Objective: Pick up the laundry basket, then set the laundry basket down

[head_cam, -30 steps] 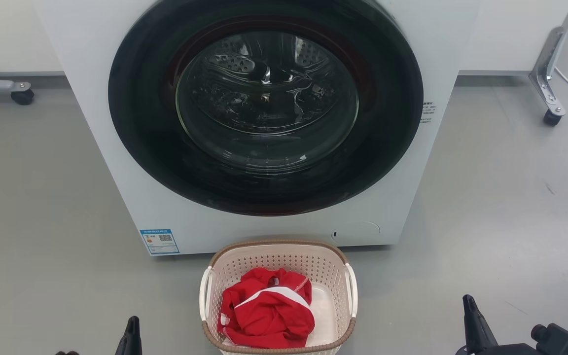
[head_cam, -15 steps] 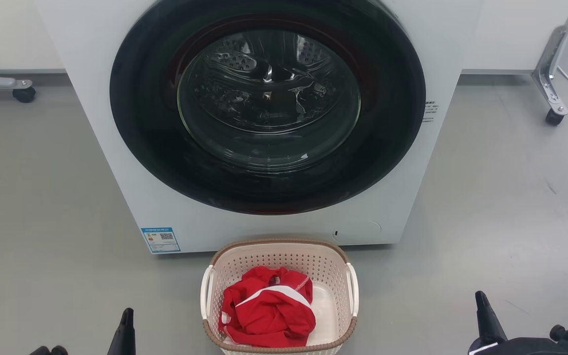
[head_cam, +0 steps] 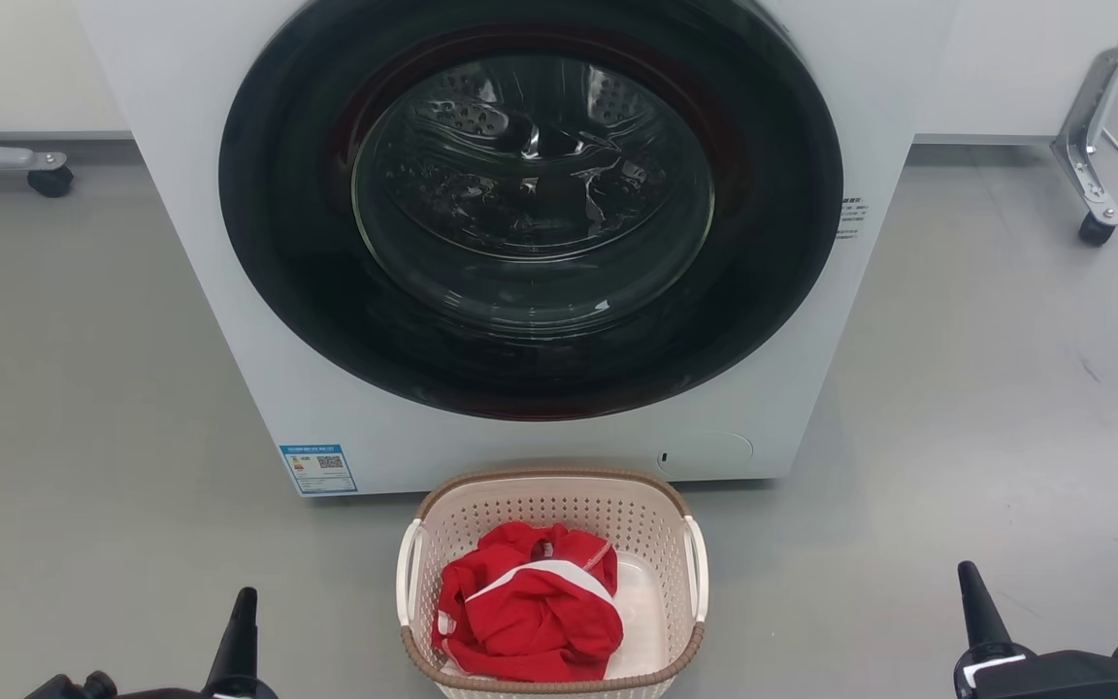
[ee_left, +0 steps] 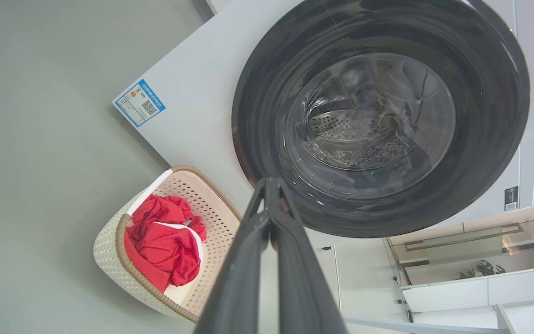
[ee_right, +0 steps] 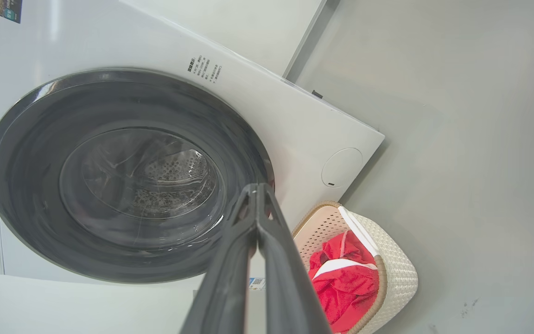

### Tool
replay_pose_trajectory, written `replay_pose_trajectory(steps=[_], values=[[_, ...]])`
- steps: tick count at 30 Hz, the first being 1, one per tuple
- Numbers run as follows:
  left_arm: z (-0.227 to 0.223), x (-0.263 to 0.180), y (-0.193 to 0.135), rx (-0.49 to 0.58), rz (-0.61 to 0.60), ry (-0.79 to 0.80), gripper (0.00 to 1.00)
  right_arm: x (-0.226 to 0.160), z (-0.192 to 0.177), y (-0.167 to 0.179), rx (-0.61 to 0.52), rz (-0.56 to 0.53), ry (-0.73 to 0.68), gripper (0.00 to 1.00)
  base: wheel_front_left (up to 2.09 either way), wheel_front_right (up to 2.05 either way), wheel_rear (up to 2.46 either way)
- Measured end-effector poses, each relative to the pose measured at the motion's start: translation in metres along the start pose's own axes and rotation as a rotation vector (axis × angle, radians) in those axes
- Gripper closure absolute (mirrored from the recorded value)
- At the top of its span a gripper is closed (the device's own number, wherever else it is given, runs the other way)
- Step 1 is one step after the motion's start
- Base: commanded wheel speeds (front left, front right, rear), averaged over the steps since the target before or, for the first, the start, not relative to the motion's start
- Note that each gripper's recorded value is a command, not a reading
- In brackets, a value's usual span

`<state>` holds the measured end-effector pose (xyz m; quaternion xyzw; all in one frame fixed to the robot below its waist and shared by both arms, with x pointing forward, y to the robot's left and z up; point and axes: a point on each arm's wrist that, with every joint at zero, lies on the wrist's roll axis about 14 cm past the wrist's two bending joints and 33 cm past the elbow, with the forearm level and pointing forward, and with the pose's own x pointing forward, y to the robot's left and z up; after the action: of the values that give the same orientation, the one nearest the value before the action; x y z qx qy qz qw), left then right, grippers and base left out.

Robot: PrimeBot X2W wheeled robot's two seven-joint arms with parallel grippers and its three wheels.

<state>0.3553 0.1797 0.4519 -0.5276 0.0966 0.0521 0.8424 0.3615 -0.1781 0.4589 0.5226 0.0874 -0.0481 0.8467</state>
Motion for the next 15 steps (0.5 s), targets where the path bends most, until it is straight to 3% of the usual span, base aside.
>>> replay_pose_trajectory(steps=[15], values=[[0.008,0.007,-0.007,-0.201,-0.04,-0.001,1.0,0.008,0.016,0.006,0.213,0.04,-0.021,1.0,0.0,0.0,0.0]])
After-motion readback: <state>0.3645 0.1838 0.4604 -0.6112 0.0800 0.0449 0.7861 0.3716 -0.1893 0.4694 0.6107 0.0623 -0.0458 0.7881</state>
